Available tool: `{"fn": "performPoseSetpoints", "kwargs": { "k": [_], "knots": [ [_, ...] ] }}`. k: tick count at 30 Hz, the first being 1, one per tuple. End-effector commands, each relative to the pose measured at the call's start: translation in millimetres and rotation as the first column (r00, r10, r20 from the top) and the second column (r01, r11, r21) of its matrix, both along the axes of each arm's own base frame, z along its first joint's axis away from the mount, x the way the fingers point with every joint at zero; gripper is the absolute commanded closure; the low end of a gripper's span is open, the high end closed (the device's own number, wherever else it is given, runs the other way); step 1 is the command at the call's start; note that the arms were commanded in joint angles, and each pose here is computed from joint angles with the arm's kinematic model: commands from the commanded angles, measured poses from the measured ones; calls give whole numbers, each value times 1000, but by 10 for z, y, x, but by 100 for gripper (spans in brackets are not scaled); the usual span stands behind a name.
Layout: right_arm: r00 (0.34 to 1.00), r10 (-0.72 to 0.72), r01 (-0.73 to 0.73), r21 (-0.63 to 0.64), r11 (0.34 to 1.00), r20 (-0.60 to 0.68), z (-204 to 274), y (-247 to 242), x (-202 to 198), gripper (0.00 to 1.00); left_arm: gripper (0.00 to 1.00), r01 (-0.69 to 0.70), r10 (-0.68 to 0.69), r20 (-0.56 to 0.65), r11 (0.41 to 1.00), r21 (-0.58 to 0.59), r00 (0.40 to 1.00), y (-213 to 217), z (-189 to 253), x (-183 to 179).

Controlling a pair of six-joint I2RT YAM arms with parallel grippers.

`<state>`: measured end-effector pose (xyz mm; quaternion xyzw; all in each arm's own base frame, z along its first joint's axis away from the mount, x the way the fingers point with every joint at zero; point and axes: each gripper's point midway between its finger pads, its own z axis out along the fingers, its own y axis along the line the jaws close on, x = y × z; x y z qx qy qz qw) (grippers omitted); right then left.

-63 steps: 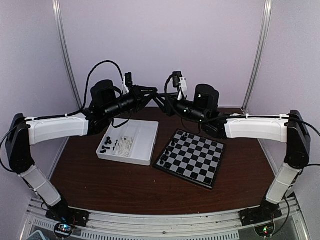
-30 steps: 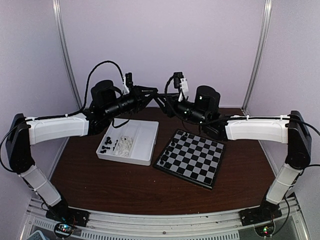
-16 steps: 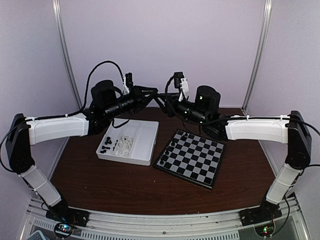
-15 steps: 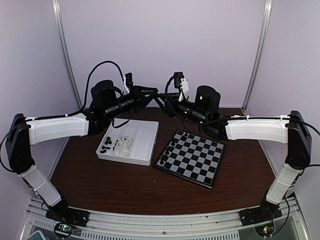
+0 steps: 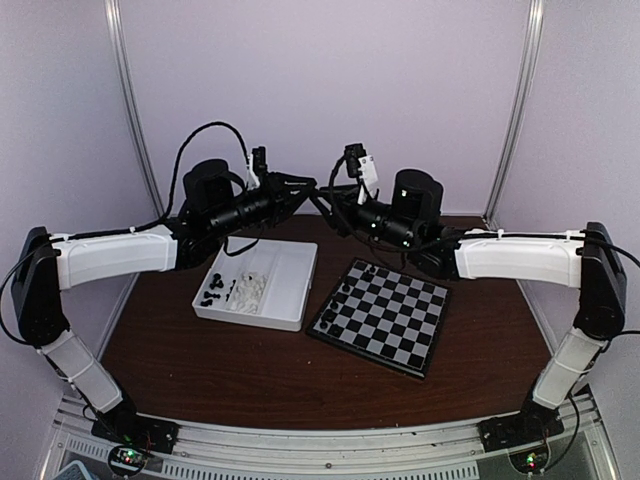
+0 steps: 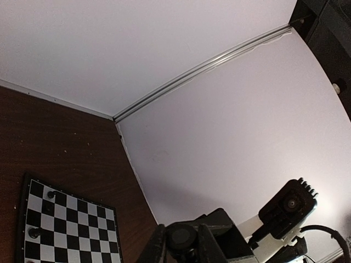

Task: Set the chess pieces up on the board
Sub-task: Place the chess piece on the chessboard.

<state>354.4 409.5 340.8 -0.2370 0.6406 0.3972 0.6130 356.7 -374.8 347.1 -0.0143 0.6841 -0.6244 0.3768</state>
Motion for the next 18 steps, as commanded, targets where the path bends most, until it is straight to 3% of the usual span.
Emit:
{"fn": "performPoseSetpoints", "kwargs": {
  "k": [1, 18],
  "knots": [
    [996, 14, -12, -24, 1000, 87, 284, -50, -90, 73, 81, 15, -15, 18, 1000, -1, 1000, -42, 92, -13],
    [997, 1, 2, -38, 999, 76, 255, -50, -54, 93, 78, 24, -24, 7, 1000, -8, 1000, -79, 55, 9]
  ]
}}
